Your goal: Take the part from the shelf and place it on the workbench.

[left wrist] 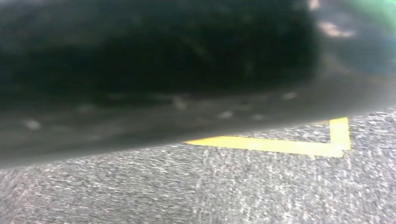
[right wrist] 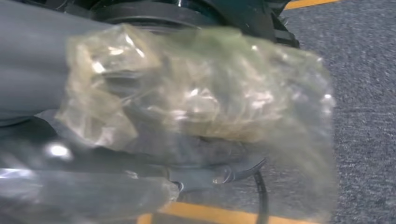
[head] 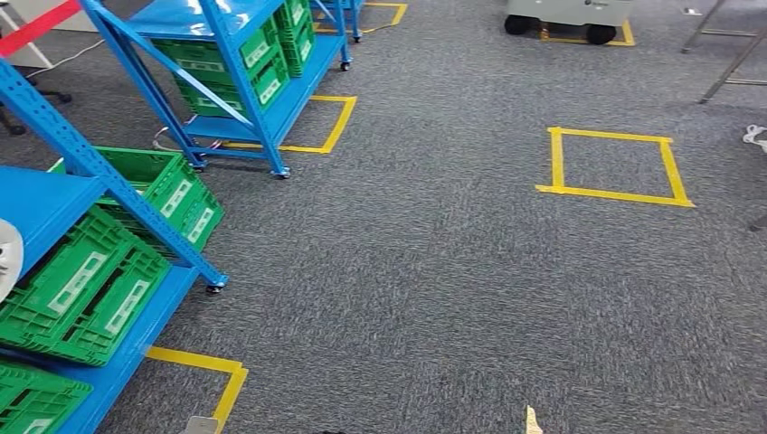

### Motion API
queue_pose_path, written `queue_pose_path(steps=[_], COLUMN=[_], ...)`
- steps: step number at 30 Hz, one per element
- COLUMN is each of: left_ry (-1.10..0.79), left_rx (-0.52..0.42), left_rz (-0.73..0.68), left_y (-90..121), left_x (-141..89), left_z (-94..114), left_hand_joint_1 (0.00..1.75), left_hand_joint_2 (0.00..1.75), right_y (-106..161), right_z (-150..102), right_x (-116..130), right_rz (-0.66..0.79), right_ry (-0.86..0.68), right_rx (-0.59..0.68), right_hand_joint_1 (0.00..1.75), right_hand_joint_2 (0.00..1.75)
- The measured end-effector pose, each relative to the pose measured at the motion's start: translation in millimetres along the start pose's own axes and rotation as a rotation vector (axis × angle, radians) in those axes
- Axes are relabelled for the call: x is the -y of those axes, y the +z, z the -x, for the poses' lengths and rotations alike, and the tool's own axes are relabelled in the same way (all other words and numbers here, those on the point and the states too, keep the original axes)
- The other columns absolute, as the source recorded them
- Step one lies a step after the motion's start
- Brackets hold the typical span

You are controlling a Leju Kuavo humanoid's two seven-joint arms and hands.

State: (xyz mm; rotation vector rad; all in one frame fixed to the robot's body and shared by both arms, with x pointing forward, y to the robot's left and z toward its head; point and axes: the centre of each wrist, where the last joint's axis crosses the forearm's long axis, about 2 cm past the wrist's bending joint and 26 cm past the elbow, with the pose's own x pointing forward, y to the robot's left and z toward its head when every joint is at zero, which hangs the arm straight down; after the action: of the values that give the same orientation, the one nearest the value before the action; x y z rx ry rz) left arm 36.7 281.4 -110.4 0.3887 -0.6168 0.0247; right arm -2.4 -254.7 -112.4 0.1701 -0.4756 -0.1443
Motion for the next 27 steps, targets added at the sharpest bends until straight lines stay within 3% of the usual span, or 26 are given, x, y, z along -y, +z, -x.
queue_pose_path(steps=[27], left_ry=[-0.008], left_rx=[-0.012], left_rz=[-0.010], left_y=[-0.3], left_x=[-3.3], left_z=[2.1], left_hand_joint_1=[0.00], left_hand_joint_2=[0.00], right_y=[-0.4], right_z=[-1.6], right_x=[1.3], right_rz=[-0.007], right_ry=[0.003], right_rx=[0.001], right_hand_joint_1=[0.00], right_hand_joint_2=[0.00])
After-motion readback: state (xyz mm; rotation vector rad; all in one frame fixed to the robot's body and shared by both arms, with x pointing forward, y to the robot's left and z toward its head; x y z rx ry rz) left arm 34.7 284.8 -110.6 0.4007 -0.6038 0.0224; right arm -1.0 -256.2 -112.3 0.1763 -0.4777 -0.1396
